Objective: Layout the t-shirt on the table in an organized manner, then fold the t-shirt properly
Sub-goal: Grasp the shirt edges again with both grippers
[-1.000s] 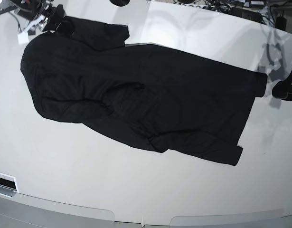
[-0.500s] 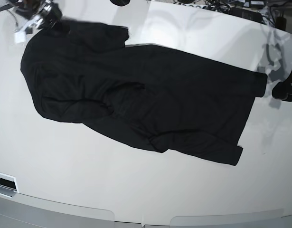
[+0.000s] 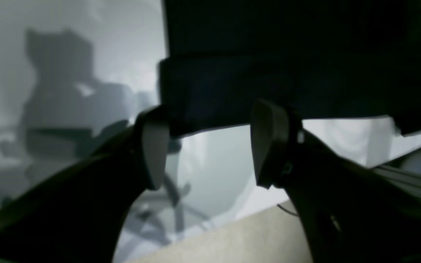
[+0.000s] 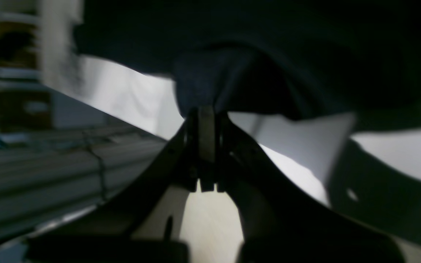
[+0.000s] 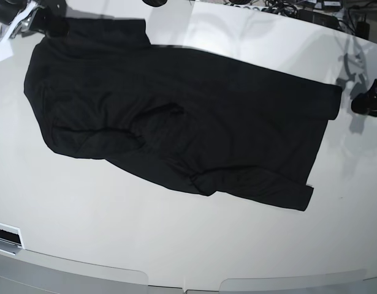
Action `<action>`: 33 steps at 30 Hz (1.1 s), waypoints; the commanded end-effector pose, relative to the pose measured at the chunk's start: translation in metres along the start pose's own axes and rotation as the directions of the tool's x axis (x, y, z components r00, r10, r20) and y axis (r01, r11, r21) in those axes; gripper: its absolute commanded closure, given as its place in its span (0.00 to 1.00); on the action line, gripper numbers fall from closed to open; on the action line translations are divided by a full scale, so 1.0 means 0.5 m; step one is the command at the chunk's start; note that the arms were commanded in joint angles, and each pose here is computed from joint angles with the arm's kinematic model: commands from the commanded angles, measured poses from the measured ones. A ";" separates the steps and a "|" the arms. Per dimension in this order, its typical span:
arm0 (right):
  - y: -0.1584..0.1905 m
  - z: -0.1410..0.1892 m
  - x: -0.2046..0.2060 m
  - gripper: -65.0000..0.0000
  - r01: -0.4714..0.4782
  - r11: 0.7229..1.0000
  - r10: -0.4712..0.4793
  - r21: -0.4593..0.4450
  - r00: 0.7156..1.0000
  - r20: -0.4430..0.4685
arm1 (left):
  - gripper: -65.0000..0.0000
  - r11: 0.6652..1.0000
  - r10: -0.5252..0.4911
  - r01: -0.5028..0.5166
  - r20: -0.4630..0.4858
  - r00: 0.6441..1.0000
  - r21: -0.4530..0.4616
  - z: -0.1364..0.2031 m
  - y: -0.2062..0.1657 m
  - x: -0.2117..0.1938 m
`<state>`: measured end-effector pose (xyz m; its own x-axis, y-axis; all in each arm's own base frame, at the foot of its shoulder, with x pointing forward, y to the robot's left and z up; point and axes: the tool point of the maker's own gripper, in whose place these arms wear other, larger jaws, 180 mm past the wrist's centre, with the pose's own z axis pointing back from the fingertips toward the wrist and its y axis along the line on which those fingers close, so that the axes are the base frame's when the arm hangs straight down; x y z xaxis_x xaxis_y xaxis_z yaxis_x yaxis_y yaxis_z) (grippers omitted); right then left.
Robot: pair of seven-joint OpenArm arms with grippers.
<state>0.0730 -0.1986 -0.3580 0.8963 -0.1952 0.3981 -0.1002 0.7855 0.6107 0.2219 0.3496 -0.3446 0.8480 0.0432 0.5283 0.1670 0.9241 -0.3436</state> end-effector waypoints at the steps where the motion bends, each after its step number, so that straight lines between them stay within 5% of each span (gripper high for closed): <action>1: 0.006 0.009 0.019 1.00 -0.024 1.000 0.024 0.007 0.999 0.028 | 0.44 0.999 -0.016 0.015 0.010 1.000 0.044 0.018 0.017 0.012; 10: 0.006 0.009 0.018 1.00 -0.023 1.000 0.023 0.007 0.999 0.028 | 0.44 0.991 0.060 -0.065 0.040 0.997 0.118 -0.025 0.031 -0.059; 17: 0.006 0.009 0.017 1.00 -0.022 1.000 0.022 0.007 0.999 0.026 | 0.44 0.967 0.050 -0.078 0.120 0.991 0.242 -0.034 0.069 -0.051; 24: 0.008 0.009 0.019 1.00 -0.022 1.000 0.021 0.013 0.999 0.032 | 0.44 0.962 0.047 -0.083 0.142 0.989 0.259 -0.039 0.078 -0.045; 28: 0.008 0.009 0.019 1.00 -0.022 1.000 0.021 0.013 0.999 0.032 | 0.44 0.969 0.107 -0.130 0.120 0.987 0.210 -0.064 0.085 -0.076; 33: 0.008 0.009 0.019 1.00 -0.022 1.000 0.021 0.013 0.999 0.032 | 0.44 0.985 0.174 -0.174 -0.028 0.984 -0.007 -0.125 0.021 -0.140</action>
<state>0.0752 -0.1981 -0.3565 0.8922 -0.1991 0.4055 -0.1051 0.7816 0.6149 0.1923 0.3241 -0.4398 0.8782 0.2135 0.4279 0.0101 0.8864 -0.4629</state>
